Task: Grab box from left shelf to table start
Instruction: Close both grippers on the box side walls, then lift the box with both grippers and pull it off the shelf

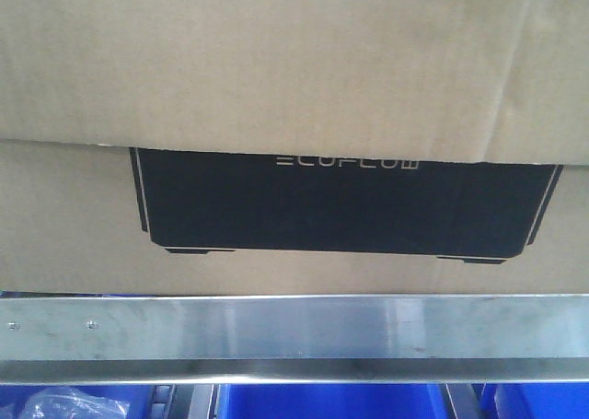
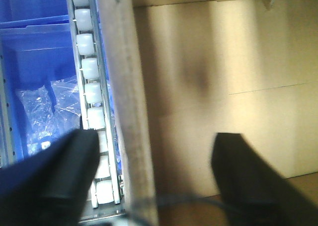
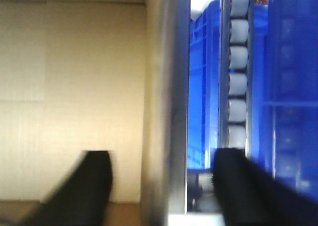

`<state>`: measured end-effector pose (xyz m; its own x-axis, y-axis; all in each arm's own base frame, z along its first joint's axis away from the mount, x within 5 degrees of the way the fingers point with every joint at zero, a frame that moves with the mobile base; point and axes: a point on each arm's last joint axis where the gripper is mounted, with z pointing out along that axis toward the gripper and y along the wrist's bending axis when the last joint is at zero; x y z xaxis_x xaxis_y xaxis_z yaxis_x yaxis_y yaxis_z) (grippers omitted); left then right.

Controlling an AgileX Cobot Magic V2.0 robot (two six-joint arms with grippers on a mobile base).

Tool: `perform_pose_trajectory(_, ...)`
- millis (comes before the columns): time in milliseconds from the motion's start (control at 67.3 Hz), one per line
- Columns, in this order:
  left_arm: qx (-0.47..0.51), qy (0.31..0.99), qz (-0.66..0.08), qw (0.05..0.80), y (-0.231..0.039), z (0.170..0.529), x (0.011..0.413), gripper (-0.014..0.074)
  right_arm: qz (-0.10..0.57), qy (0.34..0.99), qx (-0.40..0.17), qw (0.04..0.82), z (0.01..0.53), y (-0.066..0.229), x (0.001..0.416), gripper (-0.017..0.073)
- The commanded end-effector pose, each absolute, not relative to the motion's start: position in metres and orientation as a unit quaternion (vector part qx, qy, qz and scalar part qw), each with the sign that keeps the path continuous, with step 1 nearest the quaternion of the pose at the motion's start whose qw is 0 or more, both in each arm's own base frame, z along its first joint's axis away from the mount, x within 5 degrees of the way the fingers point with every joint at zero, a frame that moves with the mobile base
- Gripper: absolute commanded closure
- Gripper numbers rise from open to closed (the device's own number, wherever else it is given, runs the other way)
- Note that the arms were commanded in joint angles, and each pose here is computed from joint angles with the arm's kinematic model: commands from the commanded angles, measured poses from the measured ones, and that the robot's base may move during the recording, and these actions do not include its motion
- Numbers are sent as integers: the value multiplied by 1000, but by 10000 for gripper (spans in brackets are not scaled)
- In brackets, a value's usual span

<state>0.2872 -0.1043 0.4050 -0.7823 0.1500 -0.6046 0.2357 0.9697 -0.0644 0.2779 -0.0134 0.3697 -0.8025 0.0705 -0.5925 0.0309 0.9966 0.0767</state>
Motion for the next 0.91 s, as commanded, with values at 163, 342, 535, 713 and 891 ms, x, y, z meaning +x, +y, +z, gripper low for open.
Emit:
perform_pose_trajectory(163,101,923,-83,363,-105,428,280,699,12,930,20,368,392,-17,275,490)
perform_pose_trajectory(342,102,923,-82,362,-104,427,279,689,13,932,20,362,391,-17,274,501)
perform_pose_trajectory(535,102,922,-84,364,-104,429,277,686,12,928,19,373,399,-16,264,501)
perform_pose_trajectory(713,99,914,-103,380,-100,442,262,686,10,911,18,411,421,-14,239,501)
perform_pose_trajectory(891,91,898,-113,415,-91,459,236,686,8,897,15,442,439,-11,210,501)
